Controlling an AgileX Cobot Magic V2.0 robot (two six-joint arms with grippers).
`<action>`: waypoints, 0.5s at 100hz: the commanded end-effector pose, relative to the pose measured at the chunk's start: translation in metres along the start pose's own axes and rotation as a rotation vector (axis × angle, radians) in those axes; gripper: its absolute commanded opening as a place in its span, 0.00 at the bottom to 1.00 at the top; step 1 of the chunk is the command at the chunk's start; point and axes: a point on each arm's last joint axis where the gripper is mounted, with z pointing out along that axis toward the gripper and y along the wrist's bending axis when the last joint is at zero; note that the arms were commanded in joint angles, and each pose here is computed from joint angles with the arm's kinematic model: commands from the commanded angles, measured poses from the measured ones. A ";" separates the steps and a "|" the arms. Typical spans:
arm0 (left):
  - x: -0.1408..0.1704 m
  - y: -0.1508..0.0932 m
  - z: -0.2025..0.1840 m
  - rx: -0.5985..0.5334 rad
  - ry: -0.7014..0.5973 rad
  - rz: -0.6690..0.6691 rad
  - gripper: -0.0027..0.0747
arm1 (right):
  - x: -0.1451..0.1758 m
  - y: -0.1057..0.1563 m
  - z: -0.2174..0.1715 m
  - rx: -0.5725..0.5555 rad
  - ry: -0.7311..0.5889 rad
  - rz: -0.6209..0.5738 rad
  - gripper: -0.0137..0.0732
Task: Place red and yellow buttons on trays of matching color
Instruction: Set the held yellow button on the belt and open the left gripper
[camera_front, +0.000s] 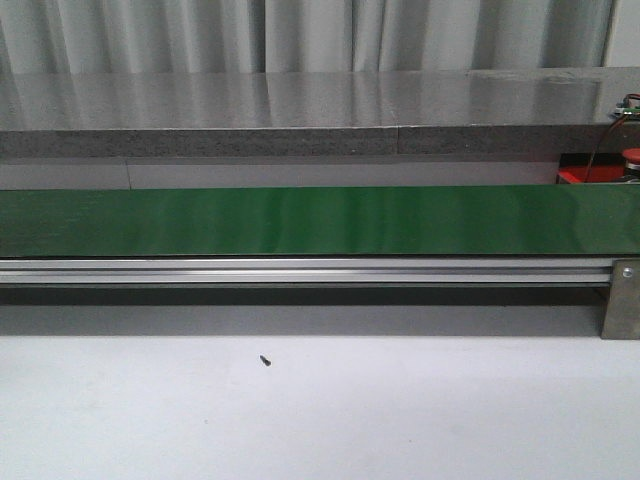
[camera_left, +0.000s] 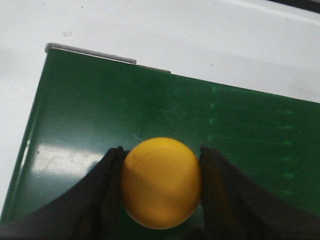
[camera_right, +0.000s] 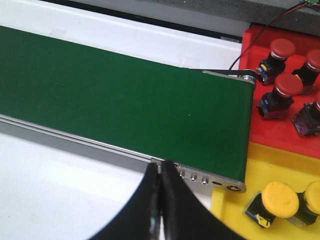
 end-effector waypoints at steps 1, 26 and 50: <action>-0.015 -0.006 -0.016 0.003 -0.129 0.003 0.12 | -0.014 -0.002 -0.005 0.028 -0.090 0.001 0.08; -0.012 -0.002 0.000 0.002 -0.077 0.000 0.14 | -0.014 -0.002 -0.005 0.028 -0.091 0.001 0.08; -0.010 -0.002 0.006 0.011 -0.052 0.005 0.61 | -0.014 -0.002 -0.005 0.028 -0.091 0.001 0.08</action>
